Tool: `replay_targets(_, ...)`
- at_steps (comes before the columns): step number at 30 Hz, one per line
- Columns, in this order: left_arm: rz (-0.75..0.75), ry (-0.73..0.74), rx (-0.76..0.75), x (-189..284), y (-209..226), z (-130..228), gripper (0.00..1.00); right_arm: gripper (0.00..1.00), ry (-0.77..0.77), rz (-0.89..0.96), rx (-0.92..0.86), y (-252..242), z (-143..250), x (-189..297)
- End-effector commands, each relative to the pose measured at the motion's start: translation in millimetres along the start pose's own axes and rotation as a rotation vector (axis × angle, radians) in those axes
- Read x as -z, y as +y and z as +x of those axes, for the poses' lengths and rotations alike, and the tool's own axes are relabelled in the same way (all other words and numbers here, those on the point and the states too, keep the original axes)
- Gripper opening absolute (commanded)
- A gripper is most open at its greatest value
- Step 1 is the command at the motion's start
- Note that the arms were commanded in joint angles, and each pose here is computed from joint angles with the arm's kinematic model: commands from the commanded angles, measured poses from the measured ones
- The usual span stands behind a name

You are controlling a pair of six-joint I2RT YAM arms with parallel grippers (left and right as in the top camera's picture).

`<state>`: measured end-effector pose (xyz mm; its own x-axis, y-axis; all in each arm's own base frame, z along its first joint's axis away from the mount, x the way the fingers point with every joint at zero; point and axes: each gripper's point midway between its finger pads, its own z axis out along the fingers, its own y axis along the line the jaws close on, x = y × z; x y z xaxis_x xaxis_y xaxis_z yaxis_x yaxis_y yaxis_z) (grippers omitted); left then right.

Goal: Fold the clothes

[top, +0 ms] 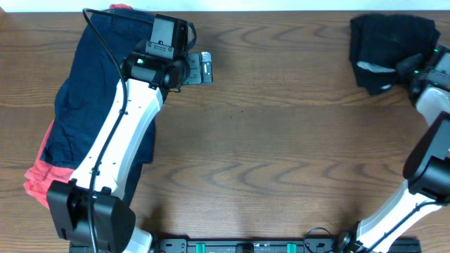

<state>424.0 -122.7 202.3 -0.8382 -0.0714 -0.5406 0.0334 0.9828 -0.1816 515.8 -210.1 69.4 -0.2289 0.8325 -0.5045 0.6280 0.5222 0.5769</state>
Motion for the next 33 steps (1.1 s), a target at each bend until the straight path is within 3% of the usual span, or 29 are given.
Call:
replay_targets(1,-0.013,-0.008,-0.009,0,3,-4,0.98,0.01,0.039,0.014,0.044,4,27,-16)
replay_targets(7,-0.013,-0.008,-0.009,0,3,-4,0.98,0.01,0.149,0.089,0.066,-23,67,-33)
replay_targets(12,-0.013,-0.007,-0.009,0,3,-4,0.98,0.01,0.242,0.049,0.248,-28,86,-35)
replay_targets(33,-0.018,0.010,-0.009,-16,4,-2,0.98,0.01,0.135,-0.023,0.399,-23,51,-38)
